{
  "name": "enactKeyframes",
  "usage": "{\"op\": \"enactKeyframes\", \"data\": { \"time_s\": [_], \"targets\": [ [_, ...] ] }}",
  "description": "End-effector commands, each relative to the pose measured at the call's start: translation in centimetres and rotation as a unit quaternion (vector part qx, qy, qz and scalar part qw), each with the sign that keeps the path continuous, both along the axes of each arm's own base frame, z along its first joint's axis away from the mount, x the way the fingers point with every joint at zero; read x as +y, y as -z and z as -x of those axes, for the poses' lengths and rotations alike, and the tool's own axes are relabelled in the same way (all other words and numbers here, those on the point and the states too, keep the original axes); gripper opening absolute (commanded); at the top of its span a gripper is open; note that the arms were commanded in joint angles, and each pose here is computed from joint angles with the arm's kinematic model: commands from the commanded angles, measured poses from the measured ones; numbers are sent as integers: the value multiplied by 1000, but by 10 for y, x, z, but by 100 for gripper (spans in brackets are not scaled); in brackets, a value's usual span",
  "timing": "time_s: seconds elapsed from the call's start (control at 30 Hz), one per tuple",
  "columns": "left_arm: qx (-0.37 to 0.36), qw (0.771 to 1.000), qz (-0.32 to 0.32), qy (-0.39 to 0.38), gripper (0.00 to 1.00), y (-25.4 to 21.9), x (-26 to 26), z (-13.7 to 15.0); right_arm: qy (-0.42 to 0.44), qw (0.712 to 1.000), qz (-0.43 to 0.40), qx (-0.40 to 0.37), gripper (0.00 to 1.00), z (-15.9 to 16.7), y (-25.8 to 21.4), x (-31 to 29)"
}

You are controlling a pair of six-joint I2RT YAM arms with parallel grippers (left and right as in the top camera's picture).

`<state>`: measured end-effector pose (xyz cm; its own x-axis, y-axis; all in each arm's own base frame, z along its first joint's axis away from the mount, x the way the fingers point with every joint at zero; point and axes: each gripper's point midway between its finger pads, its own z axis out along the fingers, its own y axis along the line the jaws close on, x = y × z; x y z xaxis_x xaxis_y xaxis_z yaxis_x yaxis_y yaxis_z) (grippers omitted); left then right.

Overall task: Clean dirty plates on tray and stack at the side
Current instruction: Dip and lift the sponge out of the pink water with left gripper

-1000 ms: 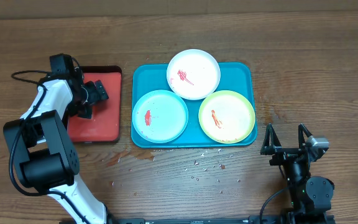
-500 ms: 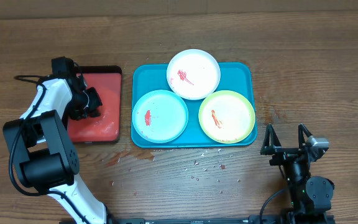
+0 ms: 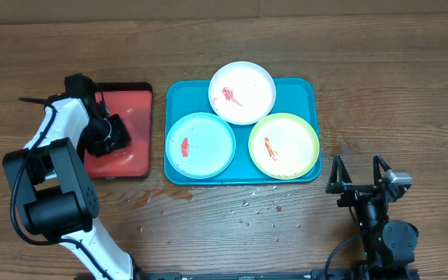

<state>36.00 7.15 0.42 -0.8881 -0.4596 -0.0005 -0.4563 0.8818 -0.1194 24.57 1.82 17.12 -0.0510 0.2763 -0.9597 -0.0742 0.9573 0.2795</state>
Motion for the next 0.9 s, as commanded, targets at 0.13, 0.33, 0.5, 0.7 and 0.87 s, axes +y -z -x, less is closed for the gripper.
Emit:
{"op": "enactKeyframes", "data": {
  "time_s": [0.13,0.33,0.5,0.7,0.87],
  "targets": [
    [7,1000,4,7,4,8,-2,2,7,1000,2,-1,100,0,2,-3],
    [-32,998,-49,4,100,7,18,-19,7,1000,2,-1,100,0,2,-3],
    [-82,993,-87,3,100,3,33,-44,7,1000,2,-1,100,0,2,-3],
    [-96,991,-88,2,74,1,34,-50,7,1000,2,-1,100,0,2,-3],
    [-94,992,-88,2,4,1,34,-49,7,1000,2,-1,100,0,2,-3]
  ]
}}
